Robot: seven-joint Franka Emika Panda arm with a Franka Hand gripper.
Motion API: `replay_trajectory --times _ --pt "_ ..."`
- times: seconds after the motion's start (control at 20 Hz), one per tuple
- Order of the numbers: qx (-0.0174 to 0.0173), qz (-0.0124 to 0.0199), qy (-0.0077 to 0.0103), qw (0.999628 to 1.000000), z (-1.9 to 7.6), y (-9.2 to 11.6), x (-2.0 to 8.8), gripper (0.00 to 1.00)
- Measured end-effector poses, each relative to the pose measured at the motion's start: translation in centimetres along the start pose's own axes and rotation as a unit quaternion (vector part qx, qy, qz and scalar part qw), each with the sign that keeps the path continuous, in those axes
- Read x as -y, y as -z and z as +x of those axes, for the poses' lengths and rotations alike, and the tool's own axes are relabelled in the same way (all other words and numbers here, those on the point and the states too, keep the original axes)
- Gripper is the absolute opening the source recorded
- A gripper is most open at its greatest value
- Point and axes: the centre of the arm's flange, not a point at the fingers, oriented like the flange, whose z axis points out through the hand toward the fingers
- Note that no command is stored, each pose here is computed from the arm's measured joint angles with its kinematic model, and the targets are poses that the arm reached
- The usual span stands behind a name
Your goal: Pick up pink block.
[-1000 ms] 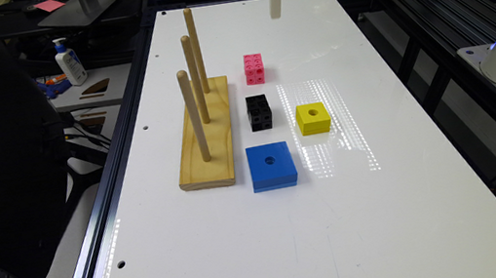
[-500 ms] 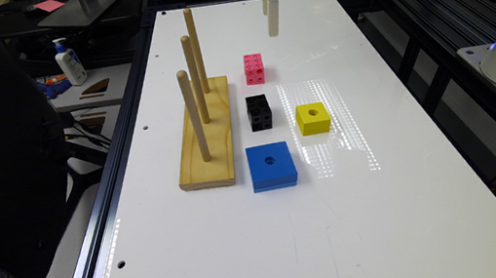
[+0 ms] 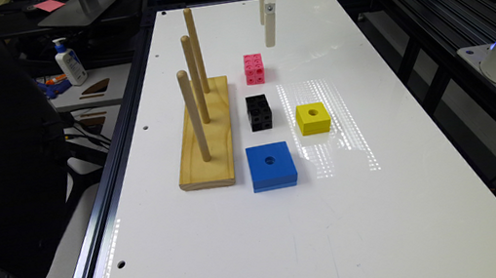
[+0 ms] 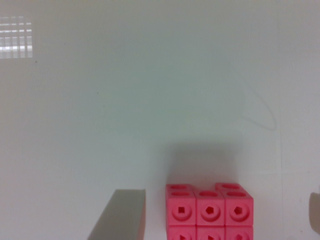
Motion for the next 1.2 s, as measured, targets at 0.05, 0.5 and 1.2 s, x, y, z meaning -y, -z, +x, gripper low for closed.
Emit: replay_trajectory --times 0.05,0.5,1.2 --pt "-0.0012 0.0009 0.0008 0.999999 0.07 0.1 0.1 1.00" --pt "0.0016 0.0032 0.0034 0.999988 0.48 -2.7 0.8 1.00" --pt "0.0067 0.0049 0.0022 0.999963 1.35 -6.2 1.3 1.00"
